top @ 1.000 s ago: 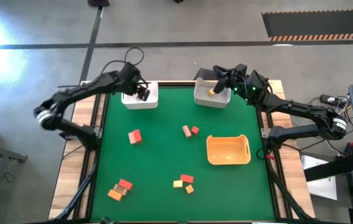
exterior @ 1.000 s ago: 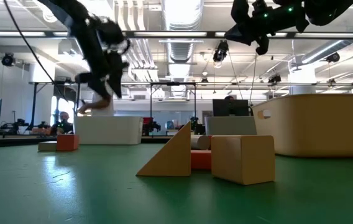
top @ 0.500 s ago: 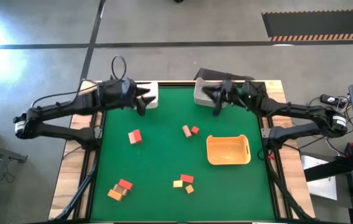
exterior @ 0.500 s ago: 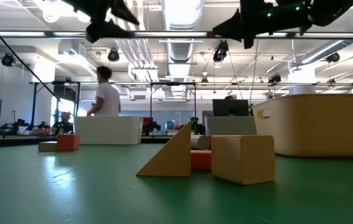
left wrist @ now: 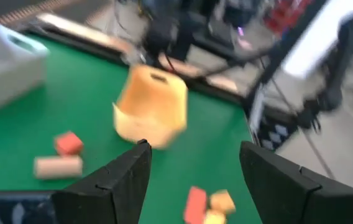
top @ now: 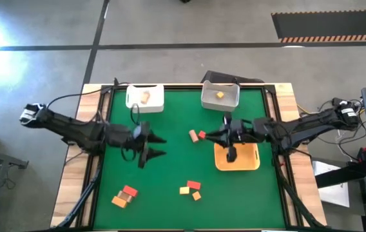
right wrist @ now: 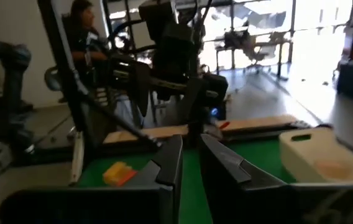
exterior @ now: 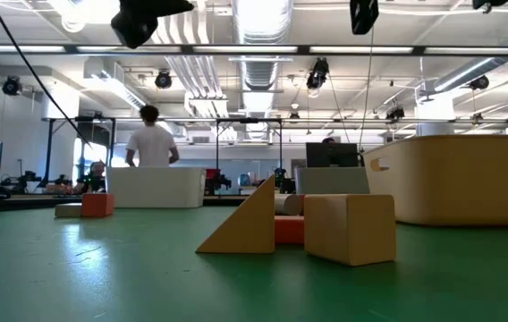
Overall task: Sort & place blocks by color
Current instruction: Put the orange block into the yellow bin
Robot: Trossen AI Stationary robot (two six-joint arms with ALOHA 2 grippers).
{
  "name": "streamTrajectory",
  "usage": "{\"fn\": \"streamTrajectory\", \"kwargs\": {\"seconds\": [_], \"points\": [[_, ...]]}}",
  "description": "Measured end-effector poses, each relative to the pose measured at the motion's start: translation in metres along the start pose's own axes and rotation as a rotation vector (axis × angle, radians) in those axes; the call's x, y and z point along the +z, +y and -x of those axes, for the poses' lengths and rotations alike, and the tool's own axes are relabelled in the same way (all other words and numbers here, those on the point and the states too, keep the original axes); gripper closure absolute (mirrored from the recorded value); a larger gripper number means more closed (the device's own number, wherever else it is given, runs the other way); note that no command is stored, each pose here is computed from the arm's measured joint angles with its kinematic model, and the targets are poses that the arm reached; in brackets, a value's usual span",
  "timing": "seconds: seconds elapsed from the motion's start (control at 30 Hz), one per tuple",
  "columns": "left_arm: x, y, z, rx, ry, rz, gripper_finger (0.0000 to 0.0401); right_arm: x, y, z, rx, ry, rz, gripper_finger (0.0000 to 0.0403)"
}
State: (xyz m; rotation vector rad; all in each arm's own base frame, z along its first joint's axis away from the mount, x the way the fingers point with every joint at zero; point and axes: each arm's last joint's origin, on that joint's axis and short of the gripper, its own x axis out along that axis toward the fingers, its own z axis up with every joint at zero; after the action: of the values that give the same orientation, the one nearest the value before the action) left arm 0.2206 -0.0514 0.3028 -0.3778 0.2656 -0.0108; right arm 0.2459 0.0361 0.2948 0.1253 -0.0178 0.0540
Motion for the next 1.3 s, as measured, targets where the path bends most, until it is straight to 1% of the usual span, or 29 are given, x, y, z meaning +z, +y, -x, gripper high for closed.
{"fn": "streamTrajectory", "kwargs": {"seconds": [0.17,0.3,0.43,0.53,0.6,0.63,0.73,0.8,0.87,1.03,1.1,1.17,1.23,1.3], "points": [[-0.016,-0.012,-0.011,0.028,0.044,-0.031,0.0173,-0.009,0.016,-0.003,0.051,0.071,-0.097,0.036],[-0.026,-0.013,-0.02,0.036,0.092,-0.058,0.0173,-0.024,0.016,-0.005,0.023,0.198,-0.151,0.036],[-0.035,-0.008,-0.024,0.059,0.121,-0.112,0.0173,-0.041,0.011,-0.002,-0.11,0.337,-0.159,0.036],[-0.039,0.0,-0.023,0.082,0.134,-0.171,0.0173,-0.049,0.007,0.001,-0.226,0.403,-0.14,0.036],[-0.04,0.004,-0.021,0.123,0.132,-0.216,0.0173,-0.052,0.004,0.004,-0.303,0.429,-0.119,0.036],[-0.04,0.007,-0.02,0.163,0.132,-0.24,0.0173,-0.053,0.002,0.005,-0.338,0.438,-0.107,0.036],[-0.038,0.016,-0.015,0.327,0.111,-0.276,0.0173,-0.05,-0.003,0.005,-0.415,0.438,-0.087,0.036],[-0.034,0.02,-0.011,0.436,0.082,-0.286,0.0173,-0.043,-0.007,0.003,-0.44,0.428,-0.092,0.036],[-0.031,0.022,-0.005,0.507,0.045,-0.285,0.0173,-0.035,-0.012,0.001,-0.465,0.433,-0.094,0.0364],[-0.02,0.022,0.008,0.581,-0.054,-0.26,0.0173,-0.007,-0.028,0.0,-0.557,0.498,-0.094,0.0385],[-0.016,0.022,0.011,0.586,-0.082,-0.253,0.0173,0.001,-0.037,0.001,-0.604,0.547,-0.093,0.0392],[-0.013,0.023,0.013,0.597,-0.107,-0.252,0.0173,0.004,-0.047,0.001,-0.628,0.613,-0.108,0.0394],[-0.009,0.026,0.014,0.61,-0.122,-0.261,0.0173,0.004,-0.06,0.0,-0.624,0.674,-0.137,0.0394],[-0.003,0.03,0.014,0.633,-0.143,-0.275,0.0173,0.0,-0.072,-0.002,-0.568,0.744,-0.143,0.0394]]}}
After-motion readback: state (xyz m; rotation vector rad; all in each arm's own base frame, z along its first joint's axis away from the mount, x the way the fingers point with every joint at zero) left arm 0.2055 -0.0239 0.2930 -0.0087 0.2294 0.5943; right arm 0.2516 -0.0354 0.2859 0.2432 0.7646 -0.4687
